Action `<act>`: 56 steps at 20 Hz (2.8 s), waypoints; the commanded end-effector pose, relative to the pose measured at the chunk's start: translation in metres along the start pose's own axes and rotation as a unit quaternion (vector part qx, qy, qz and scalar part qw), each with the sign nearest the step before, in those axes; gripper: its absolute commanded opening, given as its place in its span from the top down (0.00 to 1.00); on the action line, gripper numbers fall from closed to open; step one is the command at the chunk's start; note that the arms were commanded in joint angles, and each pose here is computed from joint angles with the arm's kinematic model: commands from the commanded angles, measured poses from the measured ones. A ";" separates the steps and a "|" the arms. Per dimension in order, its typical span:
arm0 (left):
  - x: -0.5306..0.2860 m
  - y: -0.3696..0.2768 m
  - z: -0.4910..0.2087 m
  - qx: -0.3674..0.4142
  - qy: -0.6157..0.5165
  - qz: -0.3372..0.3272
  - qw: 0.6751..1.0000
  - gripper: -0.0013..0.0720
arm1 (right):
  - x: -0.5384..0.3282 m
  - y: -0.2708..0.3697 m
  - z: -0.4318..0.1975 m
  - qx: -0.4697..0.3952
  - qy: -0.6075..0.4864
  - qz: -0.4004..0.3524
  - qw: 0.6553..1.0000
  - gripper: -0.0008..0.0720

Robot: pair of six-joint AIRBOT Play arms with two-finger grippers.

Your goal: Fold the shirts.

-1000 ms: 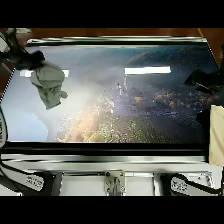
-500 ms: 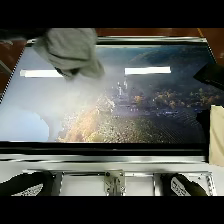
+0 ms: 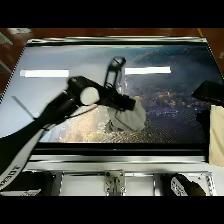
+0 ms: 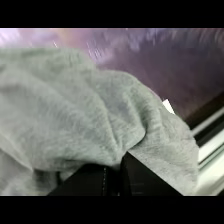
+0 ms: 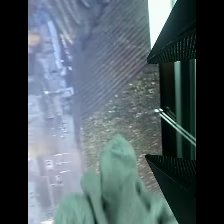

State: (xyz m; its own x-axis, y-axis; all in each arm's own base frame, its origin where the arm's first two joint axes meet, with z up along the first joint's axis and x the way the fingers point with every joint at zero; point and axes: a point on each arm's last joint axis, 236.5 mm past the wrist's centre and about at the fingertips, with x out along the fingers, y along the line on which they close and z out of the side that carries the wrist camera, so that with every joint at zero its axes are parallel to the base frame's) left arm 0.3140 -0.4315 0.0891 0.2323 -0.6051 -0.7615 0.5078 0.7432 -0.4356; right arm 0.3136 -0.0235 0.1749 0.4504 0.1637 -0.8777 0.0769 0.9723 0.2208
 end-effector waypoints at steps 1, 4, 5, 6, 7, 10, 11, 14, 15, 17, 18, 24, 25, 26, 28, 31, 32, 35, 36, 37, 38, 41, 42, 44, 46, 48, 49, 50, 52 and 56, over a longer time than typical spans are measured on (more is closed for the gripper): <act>0.070 -0.016 -0.059 -0.090 0.097 -0.053 0.990 0.79 | 0.034 -0.002 -0.024 0.022 0.044 0.015 0.999 0.04; 0.062 -0.011 -0.046 -0.115 0.100 -0.093 0.984 0.02 | 0.057 -0.007 -0.030 0.034 0.062 0.020 0.997 0.04; 0.049 0.003 -0.038 -0.107 0.098 -0.091 0.985 0.02 | 0.062 -0.009 -0.031 0.031 0.070 0.020 0.997 0.04; 0.030 0.025 -0.031 -0.098 0.100 -0.084 0.987 0.02 | 0.067 -0.013 -0.032 0.029 0.079 0.017 0.996 0.04; 0.009 0.052 -0.025 -0.095 0.105 -0.070 0.987 0.02 | 0.074 -0.016 -0.034 0.030 0.092 0.016 0.995 0.04; -0.043 0.138 -0.033 -0.129 0.127 0.005 0.983 0.02 | 0.093 -0.019 -0.046 0.030 0.144 0.026 0.989 0.04; -0.051 0.155 -0.043 -0.155 0.135 0.011 0.979 0.02 | 0.100 -0.020 -0.050 0.033 0.159 0.030 0.986 0.04; -0.037 0.179 -0.091 -0.234 0.156 0.005 0.960 0.02 | 0.120 -0.008 -0.060 0.046 0.192 0.070 0.978 0.04; -0.023 0.179 -0.105 -0.259 0.158 -0.004 0.953 0.02 | 0.126 -0.003 -0.065 0.048 0.201 0.086 0.975 0.04; 0.003 0.173 -0.120 -0.293 0.145 -0.026 0.945 0.02 | 0.136 0.002 -0.074 0.061 0.214 0.103 0.969 0.04; 0.014 0.172 -0.125 -0.303 0.139 -0.029 0.942 0.02 | 0.141 0.003 -0.078 0.067 0.220 0.106 0.967 0.04; 0.064 0.166 -0.146 -0.325 0.150 -0.029 0.933 0.02 | 0.149 0.008 -0.089 0.079 0.230 0.119 0.962 0.04; 0.070 0.165 -0.141 -0.334 0.137 -0.032 0.932 0.02 | 0.149 0.010 -0.089 0.081 0.230 0.125 0.962 0.04; 0.075 0.165 -0.136 -0.339 0.124 -0.033 0.932 0.02 | 0.148 0.014 -0.088 0.083 0.231 0.132 0.961 0.04; 0.080 0.167 -0.131 -0.339 0.108 -0.028 0.934 0.02 | 0.147 0.017 -0.088 0.085 0.231 0.139 0.959 0.04; 0.086 0.168 -0.129 -0.353 0.103 -0.030 0.930 0.02 | 0.151 0.017 -0.095 0.056 0.243 0.117 0.961 0.04; 0.088 0.168 -0.130 -0.360 0.103 -0.032 0.927 0.04 | 0.153 0.022 -0.098 0.041 0.247 0.112 0.961 0.04; 0.092 0.166 -0.133 -0.369 0.108 -0.034 0.922 0.30 | 0.166 0.043 -0.113 0.005 0.260 0.114 0.959 0.04; 0.092 0.167 -0.132 -0.369 0.106 -0.034 0.923 0.54 | 0.171 0.048 -0.121 -0.002 0.268 0.115 0.957 0.04; 0.092 0.167 -0.132 -0.369 0.105 -0.034 0.923 0.84 | 0.175 0.053 -0.132 -0.008 0.279 0.116 0.953 0.04; 0.092 0.167 -0.132 -0.368 0.105 -0.034 0.923 0.93 | 0.179 0.057 -0.143 -0.013 0.290 0.116 0.950 0.04; 0.091 0.167 -0.131 -0.357 0.103 -0.035 0.928 0.93 | 0.196 0.065 -0.167 -0.017 0.301 0.114 0.947 0.04; 0.091 0.167 -0.130 -0.356 0.102 -0.036 0.928 0.93 | 0.202 0.067 -0.172 -0.010 0.301 0.114 0.947 0.04; 0.090 0.167 -0.129 -0.356 0.101 -0.036 0.928 0.93 | 0.219 0.072 -0.181 0.009 0.305 0.115 0.945 0.04; 0.088 0.166 -0.127 -0.352 0.099 -0.038 0.930 0.93 | 0.238 0.080 -0.185 0.028 0.310 0.121 0.943 0.04; 0.086 0.165 -0.125 -0.336 0.095 -0.041 0.936 0.93 | 0.252 0.094 -0.184 0.044 0.304 0.138 0.942 0.13; 0.084 0.166 -0.122 -0.335 0.090 -0.041 0.937 0.93 | 0.255 0.097 -0.183 0.039 0.299 0.141 0.943 0.59; 0.082 0.169 -0.117 -0.332 0.081 -0.038 0.939 0.93 | 0.255 0.097 -0.182 0.038 0.296 0.140 0.944 0.89; 0.068 0.179 -0.103 -0.300 0.055 -0.020 0.952 0.93 | 0.246 0.098 -0.174 0.018 0.290 0.146 0.946 0.91; -0.008 0.187 -0.044 -0.205 -0.023 0.020 0.978 0.93 | 0.184 0.104 -0.114 -0.099 0.210 0.165 0.958 0.91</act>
State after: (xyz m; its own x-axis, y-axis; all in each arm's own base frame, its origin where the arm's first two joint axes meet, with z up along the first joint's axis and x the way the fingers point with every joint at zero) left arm 0.3494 -0.3011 -0.0539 0.1752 -0.6262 -0.7597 0.0123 0.7730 -0.6343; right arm 0.2918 0.1328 -0.0589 -0.0485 0.4865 -0.8723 -0.0384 0.8718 0.4884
